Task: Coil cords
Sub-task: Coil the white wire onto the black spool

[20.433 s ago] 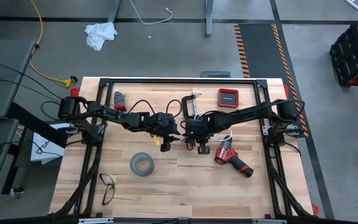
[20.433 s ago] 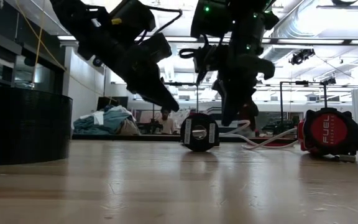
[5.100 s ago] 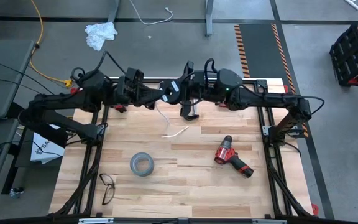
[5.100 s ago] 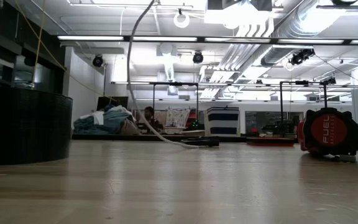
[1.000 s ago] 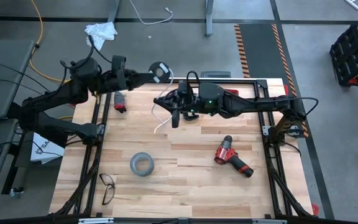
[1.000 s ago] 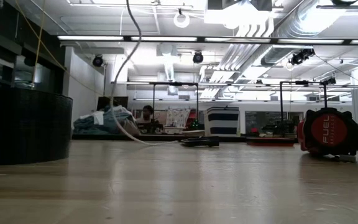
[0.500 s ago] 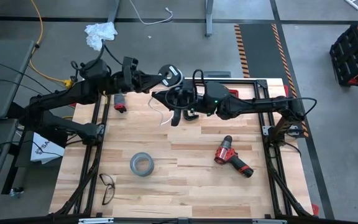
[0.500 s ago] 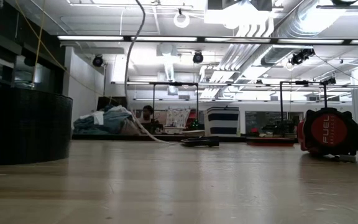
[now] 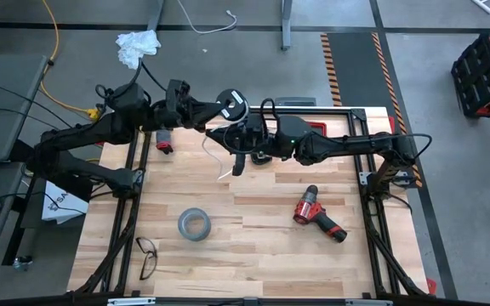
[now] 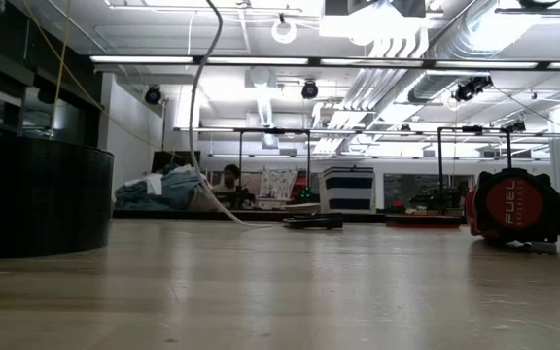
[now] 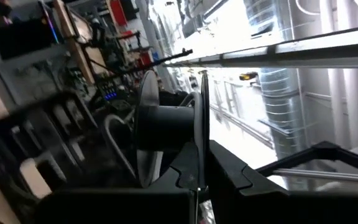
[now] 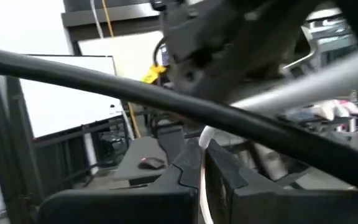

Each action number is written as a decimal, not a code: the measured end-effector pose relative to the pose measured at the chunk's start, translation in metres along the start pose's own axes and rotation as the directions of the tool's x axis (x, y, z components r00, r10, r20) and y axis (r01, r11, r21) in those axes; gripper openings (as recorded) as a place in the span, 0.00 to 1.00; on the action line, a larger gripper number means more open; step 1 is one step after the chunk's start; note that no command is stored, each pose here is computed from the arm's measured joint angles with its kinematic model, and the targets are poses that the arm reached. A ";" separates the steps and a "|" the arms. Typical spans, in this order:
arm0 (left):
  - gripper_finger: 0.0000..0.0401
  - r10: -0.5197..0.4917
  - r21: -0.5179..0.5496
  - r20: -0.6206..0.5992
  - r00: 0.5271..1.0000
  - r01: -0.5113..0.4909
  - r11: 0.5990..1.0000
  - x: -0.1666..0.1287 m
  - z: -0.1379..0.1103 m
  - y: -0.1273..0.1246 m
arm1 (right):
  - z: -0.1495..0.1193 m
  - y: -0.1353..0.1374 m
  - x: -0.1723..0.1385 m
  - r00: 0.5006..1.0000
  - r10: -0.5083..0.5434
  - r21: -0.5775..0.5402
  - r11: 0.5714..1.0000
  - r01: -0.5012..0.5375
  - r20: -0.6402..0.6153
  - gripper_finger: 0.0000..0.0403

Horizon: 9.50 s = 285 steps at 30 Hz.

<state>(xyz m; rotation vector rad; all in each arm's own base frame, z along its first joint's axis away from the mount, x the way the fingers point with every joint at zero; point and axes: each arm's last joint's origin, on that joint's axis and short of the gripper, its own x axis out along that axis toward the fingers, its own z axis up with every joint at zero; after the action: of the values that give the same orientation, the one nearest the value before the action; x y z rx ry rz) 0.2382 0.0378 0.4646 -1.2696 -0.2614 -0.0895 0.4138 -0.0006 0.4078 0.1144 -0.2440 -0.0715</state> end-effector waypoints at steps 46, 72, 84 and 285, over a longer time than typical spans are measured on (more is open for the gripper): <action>0.02 0.260 0.027 -0.186 0.947 -0.260 0.965 -0.069 -0.031 -0.015 | 0.005 -0.020 -0.002 0.999 -0.047 -0.177 0.983 0.043 -0.021 0.00; 0.02 0.327 0.535 0.198 0.924 -0.382 0.754 -0.078 -0.001 -0.022 | -0.004 -0.033 -0.003 0.990 -0.044 -0.071 0.997 0.034 -0.134 0.00; 0.02 0.250 0.545 0.158 0.955 -0.296 0.784 -0.054 -0.002 -0.019 | -0.004 -0.031 -0.003 0.989 -0.049 -0.054 0.998 0.042 -0.136 0.01; 0.01 0.003 0.728 0.266 0.964 -0.203 0.655 -0.070 0.002 -0.054 | 0.026 -0.045 -0.018 0.967 -0.247 -0.149 0.960 0.236 -0.058 0.35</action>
<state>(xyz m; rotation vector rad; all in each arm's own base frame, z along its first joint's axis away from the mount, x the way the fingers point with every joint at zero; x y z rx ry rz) 0.1589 0.0184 0.4980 -0.4420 -0.3861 0.2637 0.3878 -0.0461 0.4229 0.0051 -0.1468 -0.3267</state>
